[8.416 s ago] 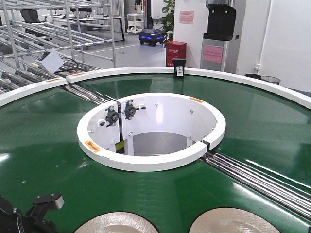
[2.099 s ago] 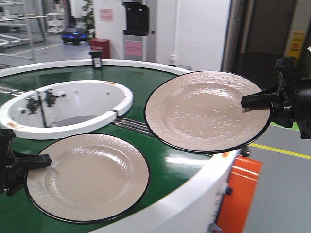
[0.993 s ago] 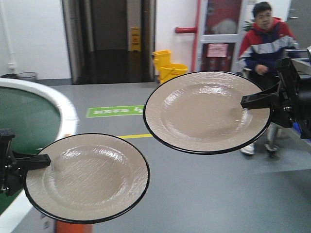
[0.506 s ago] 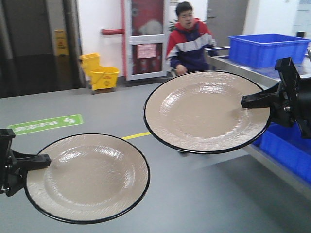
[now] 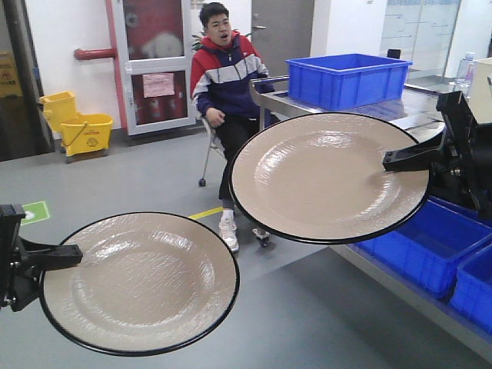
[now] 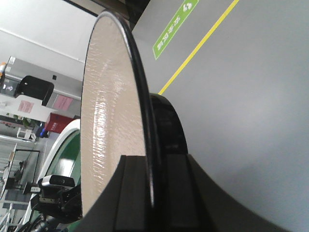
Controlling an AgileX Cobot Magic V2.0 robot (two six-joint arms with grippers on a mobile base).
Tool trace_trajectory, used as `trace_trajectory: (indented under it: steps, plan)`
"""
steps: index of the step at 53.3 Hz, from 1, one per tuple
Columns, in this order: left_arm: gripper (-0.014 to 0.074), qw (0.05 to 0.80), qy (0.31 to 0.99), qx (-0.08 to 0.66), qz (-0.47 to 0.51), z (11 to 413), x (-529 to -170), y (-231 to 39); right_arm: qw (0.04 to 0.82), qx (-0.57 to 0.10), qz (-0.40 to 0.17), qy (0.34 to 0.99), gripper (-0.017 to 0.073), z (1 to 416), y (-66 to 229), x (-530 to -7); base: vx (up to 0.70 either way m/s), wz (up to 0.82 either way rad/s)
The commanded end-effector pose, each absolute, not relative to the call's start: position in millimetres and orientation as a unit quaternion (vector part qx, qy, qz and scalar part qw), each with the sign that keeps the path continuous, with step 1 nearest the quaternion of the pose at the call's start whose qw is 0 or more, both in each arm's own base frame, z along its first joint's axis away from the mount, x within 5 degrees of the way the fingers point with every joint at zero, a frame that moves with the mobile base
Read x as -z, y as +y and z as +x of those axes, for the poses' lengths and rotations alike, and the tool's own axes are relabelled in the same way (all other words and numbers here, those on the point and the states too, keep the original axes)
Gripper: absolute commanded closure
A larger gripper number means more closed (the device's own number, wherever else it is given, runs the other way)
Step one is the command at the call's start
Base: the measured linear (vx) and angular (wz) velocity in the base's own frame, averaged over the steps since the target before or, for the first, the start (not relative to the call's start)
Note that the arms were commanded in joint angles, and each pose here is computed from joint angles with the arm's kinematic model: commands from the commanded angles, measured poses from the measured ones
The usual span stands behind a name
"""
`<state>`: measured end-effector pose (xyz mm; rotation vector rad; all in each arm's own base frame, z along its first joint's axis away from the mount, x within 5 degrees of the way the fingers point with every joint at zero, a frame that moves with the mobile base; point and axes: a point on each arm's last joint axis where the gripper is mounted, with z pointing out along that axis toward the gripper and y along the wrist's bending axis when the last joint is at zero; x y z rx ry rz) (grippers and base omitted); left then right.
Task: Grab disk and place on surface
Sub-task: 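Hold both plates level while the base drives to the steel table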
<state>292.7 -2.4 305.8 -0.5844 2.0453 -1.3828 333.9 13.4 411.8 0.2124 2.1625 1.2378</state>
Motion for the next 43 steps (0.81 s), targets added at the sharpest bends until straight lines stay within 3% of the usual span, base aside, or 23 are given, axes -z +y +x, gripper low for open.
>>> trace_trajectory:
  steps: [1,43]
  plan:
    - [0.0595,0.32,0.719,0.578,-0.217,289.0,-337.1,-6.2,0.367,-0.518,0.079,0.769,0.0564,320.4,17.5,-450.6,0.31,-0.14]
    - [0.0595,0.32,0.719,0.578,-0.217,289.0,-337.0,-6.3,0.367,-0.518,0.079,0.769,0.0564,320.4,17.5,-450.5,0.38,0.07]
